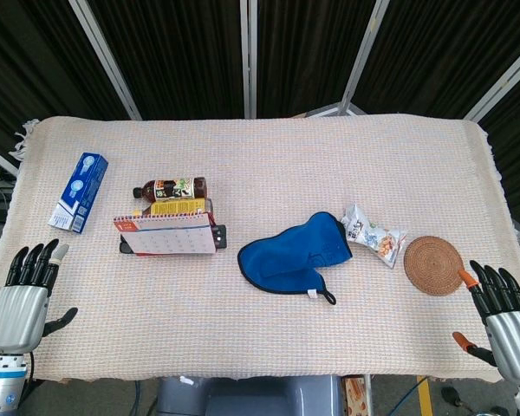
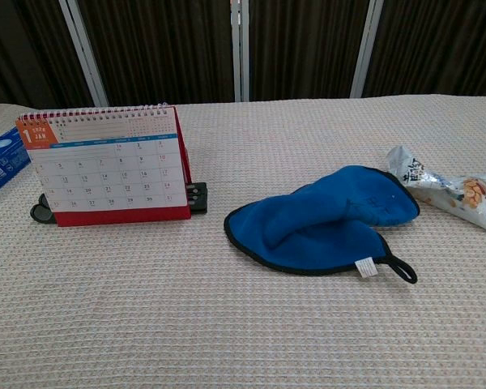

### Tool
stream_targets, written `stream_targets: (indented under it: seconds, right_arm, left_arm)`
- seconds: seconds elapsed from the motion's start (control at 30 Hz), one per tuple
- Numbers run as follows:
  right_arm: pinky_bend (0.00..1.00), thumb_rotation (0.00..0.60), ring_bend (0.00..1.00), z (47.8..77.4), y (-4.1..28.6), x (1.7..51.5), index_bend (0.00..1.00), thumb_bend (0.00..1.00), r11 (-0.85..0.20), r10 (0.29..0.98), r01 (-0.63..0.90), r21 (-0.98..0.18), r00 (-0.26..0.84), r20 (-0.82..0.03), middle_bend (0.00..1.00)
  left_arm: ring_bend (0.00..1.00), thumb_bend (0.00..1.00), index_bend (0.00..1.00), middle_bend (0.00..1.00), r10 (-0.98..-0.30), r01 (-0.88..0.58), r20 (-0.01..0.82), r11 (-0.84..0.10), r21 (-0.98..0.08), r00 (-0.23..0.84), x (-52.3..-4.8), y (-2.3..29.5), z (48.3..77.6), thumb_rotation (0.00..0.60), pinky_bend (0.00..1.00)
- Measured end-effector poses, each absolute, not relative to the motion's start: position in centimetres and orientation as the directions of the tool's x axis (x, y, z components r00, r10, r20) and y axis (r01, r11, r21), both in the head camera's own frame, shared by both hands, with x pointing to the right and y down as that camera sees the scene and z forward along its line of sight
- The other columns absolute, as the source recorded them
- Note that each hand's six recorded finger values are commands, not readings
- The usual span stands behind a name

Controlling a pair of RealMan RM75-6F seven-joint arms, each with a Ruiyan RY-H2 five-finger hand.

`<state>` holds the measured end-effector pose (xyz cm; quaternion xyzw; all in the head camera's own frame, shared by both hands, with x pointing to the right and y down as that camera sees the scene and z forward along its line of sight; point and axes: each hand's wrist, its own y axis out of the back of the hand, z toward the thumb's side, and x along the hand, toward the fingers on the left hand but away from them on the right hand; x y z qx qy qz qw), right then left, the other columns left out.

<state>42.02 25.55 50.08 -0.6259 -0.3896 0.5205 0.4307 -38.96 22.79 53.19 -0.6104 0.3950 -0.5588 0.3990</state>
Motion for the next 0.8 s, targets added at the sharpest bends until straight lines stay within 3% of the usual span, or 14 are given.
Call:
stream_targets:
  seconds: [0.6, 0.63, 0.73, 0.8]
  right_arm:
    - [0.00, 0.600, 0.00, 50.26, 25.55, 41.91, 0.00, 0.04, -0.331, 0.934, 0.039, -0.943, 0.155, -0.322, 0.00]
    - [0.00, 0.600, 0.00, 50.34, 25.54, 41.91, 0.00, 0.04, -0.334, 0.933, 0.037, -0.942, 0.154, -0.325, 0.00]
    - [0.00, 0.600, 0.00, 50.48, 25.55, 41.85, 0.00, 0.04, -0.337, 0.932, 0.035, -0.941, 0.155, -0.328, 0.00]
    - [0.00, 0.600, 0.00, 50.45, 25.56, 41.82, 0.00, 0.04, -0.337, 0.932, 0.036, -0.941, 0.158, -0.327, 0.00]
  left_arm:
    - [0.02, 0.12, 0.00, 0.02, -0.922, -0.035, 0.383, -0.386, -0.922, 0.058, -38.97, 22.72, 53.71, 0.600, 0.02]
    - [0.08, 0.14, 0.00, 0.09, -0.921, -0.036, 0.386, -0.388, -0.921, 0.055, -39.00, 22.68, 53.80, 0.600, 0.06]
    - [0.45, 0.22, 0.00, 0.51, -0.922, -0.042, 0.385, -0.387, -0.921, 0.040, -39.10, 22.47, 53.99, 0.600, 0.38]
    - [0.59, 0.29, 0.00, 0.66, -0.922, -0.056, 0.386, -0.386, -0.921, 0.026, -39.11, 22.36, 54.19, 0.600, 0.49]
